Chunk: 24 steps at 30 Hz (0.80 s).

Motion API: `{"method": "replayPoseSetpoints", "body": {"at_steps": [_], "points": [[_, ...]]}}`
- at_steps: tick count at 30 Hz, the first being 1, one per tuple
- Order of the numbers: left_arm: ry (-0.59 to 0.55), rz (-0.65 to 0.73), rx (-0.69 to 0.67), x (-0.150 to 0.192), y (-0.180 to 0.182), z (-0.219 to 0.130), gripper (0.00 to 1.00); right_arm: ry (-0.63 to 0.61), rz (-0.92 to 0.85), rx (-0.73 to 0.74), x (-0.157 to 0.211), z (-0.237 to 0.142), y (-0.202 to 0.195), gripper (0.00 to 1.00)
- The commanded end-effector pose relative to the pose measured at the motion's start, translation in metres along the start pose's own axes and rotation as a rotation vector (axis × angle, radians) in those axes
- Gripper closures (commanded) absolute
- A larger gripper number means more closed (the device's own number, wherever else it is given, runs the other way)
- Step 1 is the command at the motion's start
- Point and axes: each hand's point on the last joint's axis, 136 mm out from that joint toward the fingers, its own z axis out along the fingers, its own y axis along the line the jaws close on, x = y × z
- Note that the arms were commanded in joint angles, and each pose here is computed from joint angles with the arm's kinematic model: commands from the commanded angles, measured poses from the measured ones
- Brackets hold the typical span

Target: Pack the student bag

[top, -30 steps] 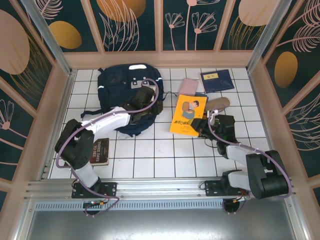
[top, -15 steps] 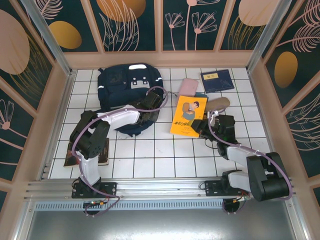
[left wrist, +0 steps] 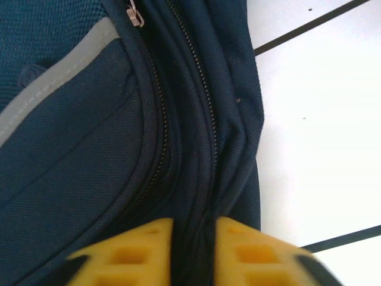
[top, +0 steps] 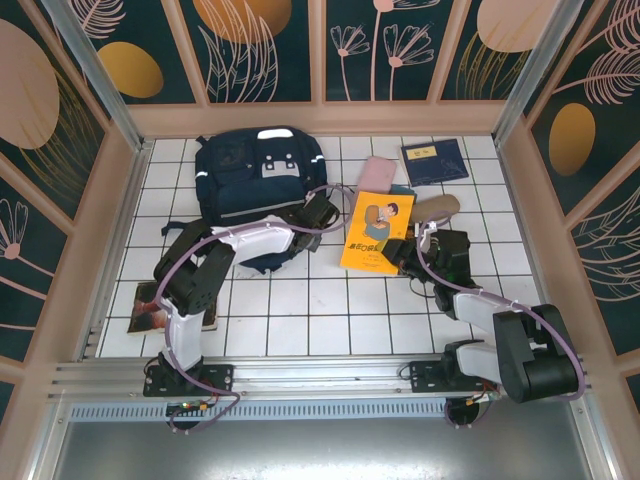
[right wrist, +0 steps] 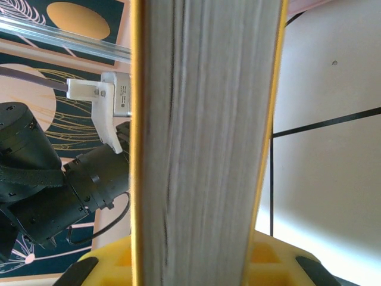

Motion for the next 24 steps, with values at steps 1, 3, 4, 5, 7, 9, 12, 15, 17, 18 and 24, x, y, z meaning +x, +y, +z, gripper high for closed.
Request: {"method": "replayPoseSetpoints", "body": {"at_steps": [1,3,4,5,7,9,12,15,17,18,24], "points": [[-0.007,-0.003,-0.119,-0.006,0.024,-0.01,0.95,-0.018,-0.1,-0.094,-0.005,-0.001,0.029,1.0],[-0.044,-0.03,-0.116,-0.019,0.027,-0.022,1.0,-0.006,-0.105,-0.1,-0.002,0.002,0.033,1.0],[-0.064,-0.048,-0.11,-0.027,0.029,-0.03,1.0,0.002,-0.11,-0.105,-0.001,0.004,0.035,1.0],[-0.083,-0.061,-0.098,-0.035,0.03,-0.037,1.0,0.009,-0.11,-0.111,0.001,0.006,0.038,1.0],[-0.121,-0.088,-0.068,-0.052,0.03,-0.052,1.0,0.025,-0.107,-0.135,0.004,0.01,0.044,1.0],[-0.161,-0.115,-0.042,-0.068,0.031,-0.068,1.0,0.048,-0.099,-0.165,0.008,0.017,0.053,1.0],[-0.217,-0.141,-0.012,-0.091,0.036,-0.092,1.0,0.101,-0.091,-0.201,0.018,0.031,0.064,1.0],[-0.271,-0.163,0.014,-0.111,0.04,-0.115,1.0,0.141,-0.086,-0.223,0.024,0.046,0.071,1.0],[-0.298,-0.172,0.033,-0.121,0.041,-0.127,1.0,0.161,-0.076,-0.244,0.026,0.056,0.077,1.0],[-0.311,-0.18,0.039,-0.126,0.043,-0.133,1.0,0.169,-0.066,-0.252,0.025,0.062,0.08,1.0],[-0.354,-0.196,0.085,-0.147,0.043,-0.155,1.0,0.186,-0.009,-0.21,0.014,0.111,0.077,1.0]]}}
